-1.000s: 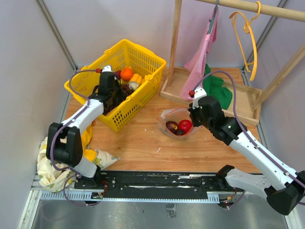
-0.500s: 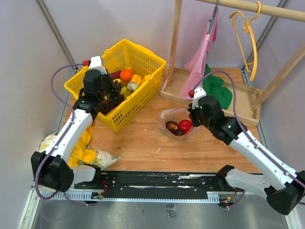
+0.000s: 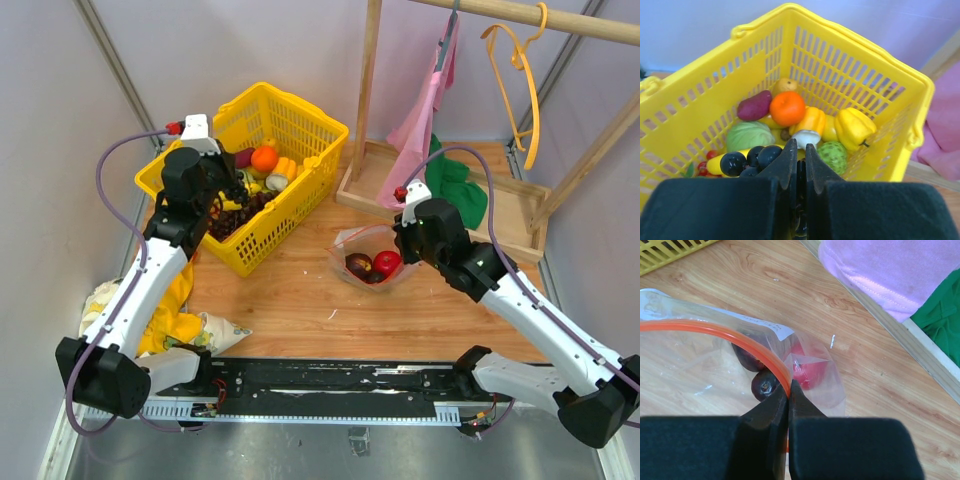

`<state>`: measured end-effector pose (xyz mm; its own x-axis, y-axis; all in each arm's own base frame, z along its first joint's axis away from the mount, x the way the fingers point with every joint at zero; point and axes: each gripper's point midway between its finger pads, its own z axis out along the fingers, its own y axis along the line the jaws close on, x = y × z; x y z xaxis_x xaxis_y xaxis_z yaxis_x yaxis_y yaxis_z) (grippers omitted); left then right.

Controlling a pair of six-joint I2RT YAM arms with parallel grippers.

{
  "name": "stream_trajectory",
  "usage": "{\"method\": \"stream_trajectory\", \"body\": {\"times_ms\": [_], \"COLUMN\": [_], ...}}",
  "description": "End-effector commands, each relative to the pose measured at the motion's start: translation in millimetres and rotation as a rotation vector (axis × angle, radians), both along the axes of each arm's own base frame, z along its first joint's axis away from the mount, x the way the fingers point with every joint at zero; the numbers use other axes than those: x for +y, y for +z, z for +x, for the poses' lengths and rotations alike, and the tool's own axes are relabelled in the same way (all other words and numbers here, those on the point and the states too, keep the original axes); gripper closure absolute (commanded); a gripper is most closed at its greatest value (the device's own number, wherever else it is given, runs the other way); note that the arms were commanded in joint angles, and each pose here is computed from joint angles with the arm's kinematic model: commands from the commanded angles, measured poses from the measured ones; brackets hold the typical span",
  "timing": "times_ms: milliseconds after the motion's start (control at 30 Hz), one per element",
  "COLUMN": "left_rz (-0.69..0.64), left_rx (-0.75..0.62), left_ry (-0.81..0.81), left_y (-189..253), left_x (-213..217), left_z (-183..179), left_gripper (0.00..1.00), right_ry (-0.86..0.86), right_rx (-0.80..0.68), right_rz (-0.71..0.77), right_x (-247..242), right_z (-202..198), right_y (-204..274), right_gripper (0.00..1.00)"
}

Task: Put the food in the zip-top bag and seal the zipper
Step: Pick up the fake fruit from the bin, then place the fake fruit in the zipper food storage bag.

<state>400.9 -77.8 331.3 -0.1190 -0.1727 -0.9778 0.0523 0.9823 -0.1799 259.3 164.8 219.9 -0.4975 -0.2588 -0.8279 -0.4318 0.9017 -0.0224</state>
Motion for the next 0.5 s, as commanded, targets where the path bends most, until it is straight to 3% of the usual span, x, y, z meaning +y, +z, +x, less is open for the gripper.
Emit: {"method": "stream_trajectory", "body": {"times_ms": [0, 467], "left_rz": [-0.025, -0.126], "left_rx": [-0.133, -0.281], "left_ry": [-0.172, -0.608], "left_y": [50.0, 106.6], "left_x": [-28.5, -109.1], "left_z": [-11.3, -70.9], "left_gripper": [1.00, 1.00], "right_ry": [-0.010, -0.001], "right_rx": [-0.006, 0.004], "right_rz": [0.035, 0.055], "right_x": [1.2, 6.5], "right_z": [3.2, 3.8], "right_y": [12.3, 14.0], "right_gripper": [0.99, 0.99]}}
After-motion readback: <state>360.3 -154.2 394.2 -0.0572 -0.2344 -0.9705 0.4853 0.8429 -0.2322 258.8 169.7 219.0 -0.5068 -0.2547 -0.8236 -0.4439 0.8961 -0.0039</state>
